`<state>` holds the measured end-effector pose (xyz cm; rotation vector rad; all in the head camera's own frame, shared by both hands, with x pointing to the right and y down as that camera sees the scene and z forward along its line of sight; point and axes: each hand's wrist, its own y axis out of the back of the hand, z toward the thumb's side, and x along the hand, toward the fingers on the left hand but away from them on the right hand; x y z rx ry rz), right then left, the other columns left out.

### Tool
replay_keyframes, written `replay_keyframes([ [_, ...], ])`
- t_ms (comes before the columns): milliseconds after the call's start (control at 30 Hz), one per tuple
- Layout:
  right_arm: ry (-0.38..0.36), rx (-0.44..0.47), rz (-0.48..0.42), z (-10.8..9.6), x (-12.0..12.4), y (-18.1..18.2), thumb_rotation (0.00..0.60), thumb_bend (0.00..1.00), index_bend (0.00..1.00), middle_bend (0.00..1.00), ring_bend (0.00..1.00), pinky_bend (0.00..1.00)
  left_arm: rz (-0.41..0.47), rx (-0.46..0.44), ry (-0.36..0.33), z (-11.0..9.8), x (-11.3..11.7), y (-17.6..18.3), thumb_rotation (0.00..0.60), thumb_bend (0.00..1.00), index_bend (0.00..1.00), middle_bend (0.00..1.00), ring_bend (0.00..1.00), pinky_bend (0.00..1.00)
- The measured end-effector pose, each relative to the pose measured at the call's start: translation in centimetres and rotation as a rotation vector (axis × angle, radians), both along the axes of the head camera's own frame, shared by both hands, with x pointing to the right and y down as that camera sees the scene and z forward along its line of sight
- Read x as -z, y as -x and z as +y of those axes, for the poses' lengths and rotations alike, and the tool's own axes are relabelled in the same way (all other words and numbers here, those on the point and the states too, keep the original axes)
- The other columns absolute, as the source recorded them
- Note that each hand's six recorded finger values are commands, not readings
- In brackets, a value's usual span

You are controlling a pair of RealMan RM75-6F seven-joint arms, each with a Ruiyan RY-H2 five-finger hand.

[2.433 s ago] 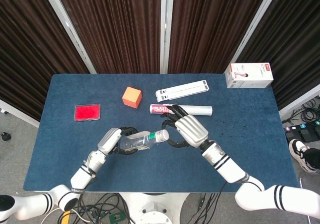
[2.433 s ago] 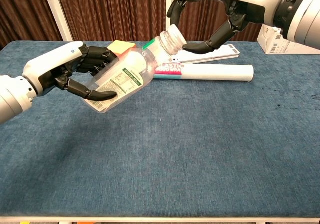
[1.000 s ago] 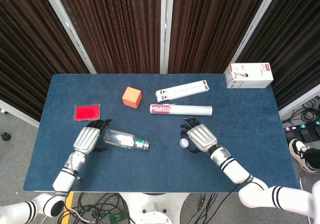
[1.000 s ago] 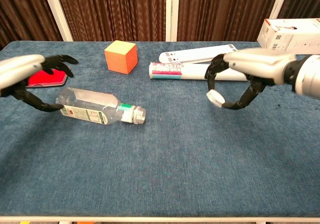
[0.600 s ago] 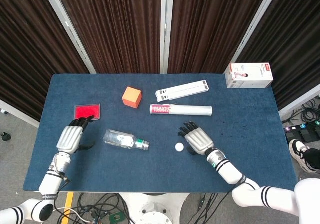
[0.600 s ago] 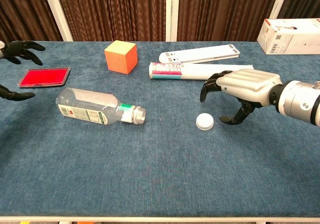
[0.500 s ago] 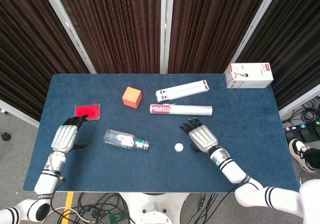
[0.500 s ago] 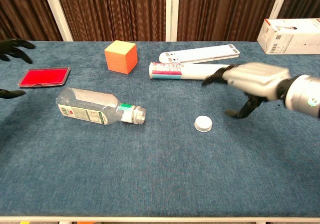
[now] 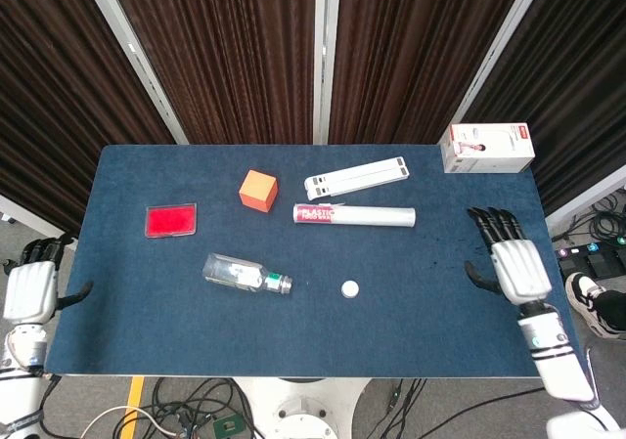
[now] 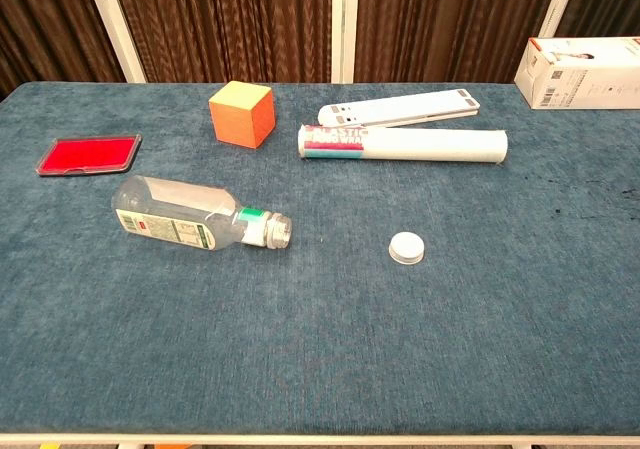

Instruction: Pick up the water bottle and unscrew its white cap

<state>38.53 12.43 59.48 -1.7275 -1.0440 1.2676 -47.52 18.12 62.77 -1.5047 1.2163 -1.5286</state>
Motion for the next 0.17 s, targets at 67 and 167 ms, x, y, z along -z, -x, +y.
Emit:
replay_keyframes([
  [67, -0.025, -0.031, 0.005, 1.1, 1.3, -1.6, 0.600, 0.33, 0.04, 0.07, 0.00, 0.00, -0.017, 0.005, -0.019, 0.9, 0.9, 0.7, 0.600, 0.21, 0.15, 0.22, 0.13, 0.12],
  [167, -0.042, -0.070, 0.003, 3.1, 3.1, -3.5, 0.600, 0.33, 0.04, 0.07, 0.00, 0.00, -0.039, 0.010, -0.042, 2.5, 2.5, 1.1, 0.600, 0.21, 0.15, 0.22, 0.13, 0.12],
])
